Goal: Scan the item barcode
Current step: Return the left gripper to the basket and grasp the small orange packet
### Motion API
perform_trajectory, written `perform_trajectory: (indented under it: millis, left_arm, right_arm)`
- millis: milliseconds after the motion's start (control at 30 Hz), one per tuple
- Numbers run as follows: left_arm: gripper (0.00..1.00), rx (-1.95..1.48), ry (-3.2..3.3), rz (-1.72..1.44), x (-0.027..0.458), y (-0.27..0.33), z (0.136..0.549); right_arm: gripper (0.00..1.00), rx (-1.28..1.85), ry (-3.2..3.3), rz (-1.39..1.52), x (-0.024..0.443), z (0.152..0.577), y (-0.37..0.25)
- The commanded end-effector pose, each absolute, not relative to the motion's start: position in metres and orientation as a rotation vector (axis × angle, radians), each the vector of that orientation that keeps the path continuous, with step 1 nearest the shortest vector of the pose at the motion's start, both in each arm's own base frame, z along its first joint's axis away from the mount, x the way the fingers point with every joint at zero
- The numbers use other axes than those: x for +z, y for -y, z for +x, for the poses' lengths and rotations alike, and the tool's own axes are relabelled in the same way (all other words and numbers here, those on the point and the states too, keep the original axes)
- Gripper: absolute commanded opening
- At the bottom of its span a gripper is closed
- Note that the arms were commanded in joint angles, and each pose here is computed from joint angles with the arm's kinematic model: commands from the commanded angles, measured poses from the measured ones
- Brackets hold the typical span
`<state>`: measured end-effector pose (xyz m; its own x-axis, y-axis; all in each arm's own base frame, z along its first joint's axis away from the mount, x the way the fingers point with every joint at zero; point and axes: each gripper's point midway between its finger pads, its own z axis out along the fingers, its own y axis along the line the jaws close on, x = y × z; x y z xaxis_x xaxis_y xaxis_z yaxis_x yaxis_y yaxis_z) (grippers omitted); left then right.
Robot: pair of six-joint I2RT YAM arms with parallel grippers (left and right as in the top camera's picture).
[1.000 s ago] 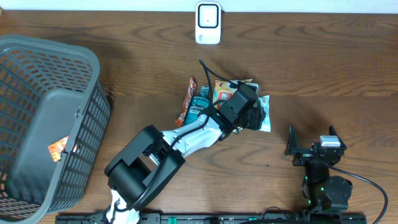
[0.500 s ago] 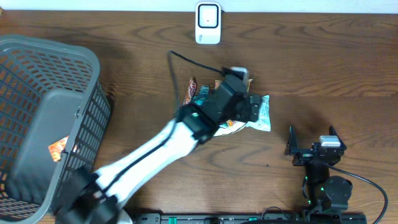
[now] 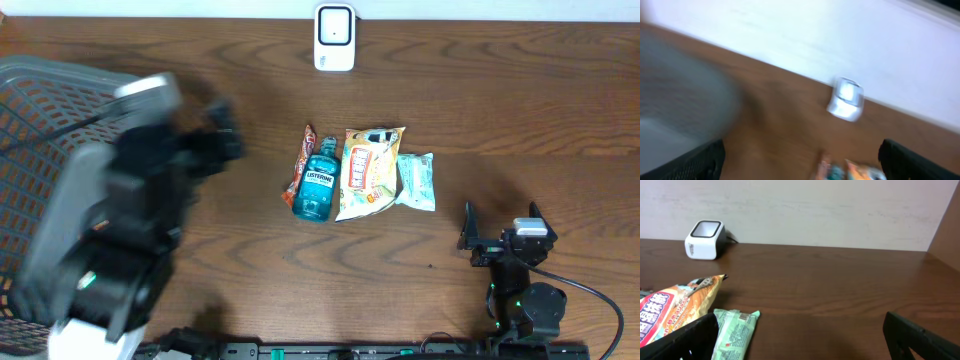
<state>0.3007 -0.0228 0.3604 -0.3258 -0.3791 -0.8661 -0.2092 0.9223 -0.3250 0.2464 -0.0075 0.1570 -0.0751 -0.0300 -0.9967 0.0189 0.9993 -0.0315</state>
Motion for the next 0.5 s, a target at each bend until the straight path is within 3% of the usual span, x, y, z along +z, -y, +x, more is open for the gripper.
perform_trajectory:
  millis: [0,233,467]
  left_arm:
    - [0.98,-0.074,-1.843,-0.696,0.363,-0.04,0.277]
    - [0.98,0.087,-1.714,-1.466,0.295,-0.14,0.22]
    - [0.98,0.193,-1.548,-2.047,0.224,-0.189,0.189]
  right_arm:
    - [0.99,-0.041,-1.644,-0.015,0.157,0.246,0.006]
    - [0.99,-0.041,-1.644,-0.015,0.157,0.246,0.006]
    - [0.99,-0.041,-1.644,-0.015,0.157,0.246,0.006]
